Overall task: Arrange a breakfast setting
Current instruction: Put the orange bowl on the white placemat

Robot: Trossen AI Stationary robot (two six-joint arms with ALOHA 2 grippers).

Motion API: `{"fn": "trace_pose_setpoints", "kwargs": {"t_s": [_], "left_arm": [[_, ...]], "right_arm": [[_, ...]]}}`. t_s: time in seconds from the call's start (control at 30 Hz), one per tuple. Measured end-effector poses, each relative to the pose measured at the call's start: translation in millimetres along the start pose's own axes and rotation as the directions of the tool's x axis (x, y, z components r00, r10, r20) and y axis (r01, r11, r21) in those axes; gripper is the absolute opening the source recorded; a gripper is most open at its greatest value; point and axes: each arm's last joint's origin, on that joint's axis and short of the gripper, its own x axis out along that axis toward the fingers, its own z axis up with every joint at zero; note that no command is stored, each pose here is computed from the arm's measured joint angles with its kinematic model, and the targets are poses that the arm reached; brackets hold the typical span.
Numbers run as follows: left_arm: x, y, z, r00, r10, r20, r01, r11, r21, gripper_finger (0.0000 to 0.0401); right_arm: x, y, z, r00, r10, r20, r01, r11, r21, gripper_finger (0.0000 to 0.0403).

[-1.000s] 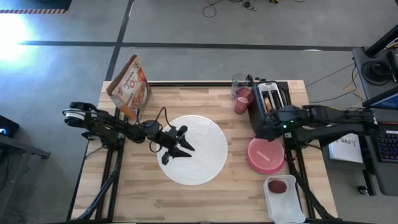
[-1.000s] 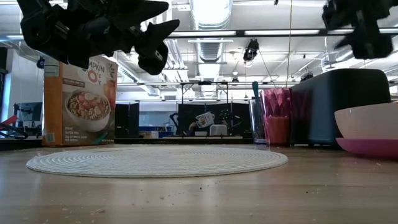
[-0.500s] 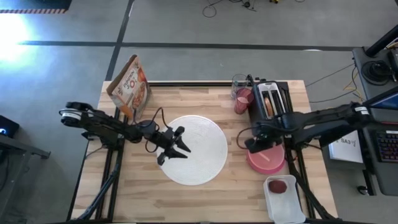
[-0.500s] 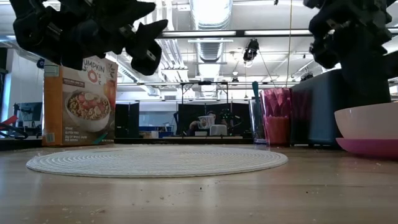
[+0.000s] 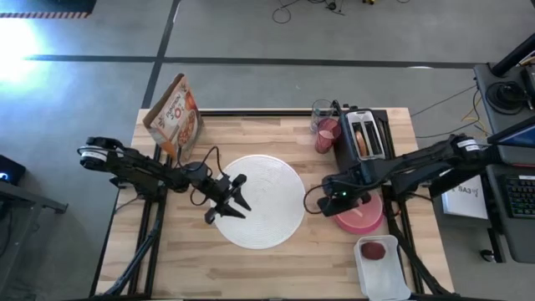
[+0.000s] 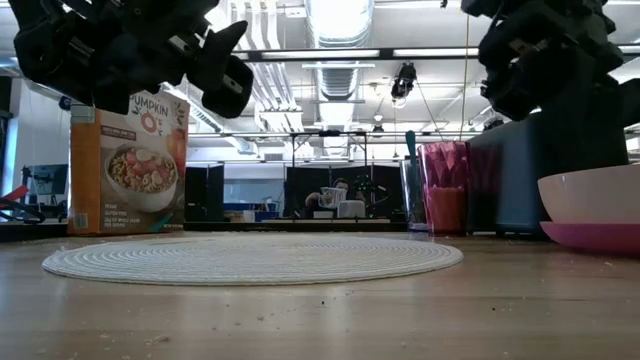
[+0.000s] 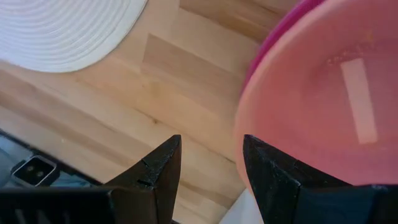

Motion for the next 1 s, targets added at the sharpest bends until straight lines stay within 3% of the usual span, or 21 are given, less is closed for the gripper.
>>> {"fn": "trace_pose_setpoints", "kwargs": {"t_s": [0.4, 0.7, 1.0], "left_arm": [[0, -2, -1, 0.999, -0.042, -0.015, 0.042, 0.999, 0.008, 0.0123], [0, -2, -2, 0.999, -0.042, -0.015, 0.042, 0.999, 0.012, 0.0123], [0, -2, -2, 0.999, -0.041, -0.015, 0.041, 0.999, 0.009, 0.0123]], "right_arm": [[17, 27, 11, 0.989, -0.146, -0.027, 0.145, 0.989, -0.039, 0.0162], [8, 31, 12, 0.934, -0.357, 0.019, 0.358, 0.933, -0.035, 0.0162], [2, 38, 11, 0.945, -0.326, 0.025, 0.326, 0.944, -0.048, 0.0162]]}}
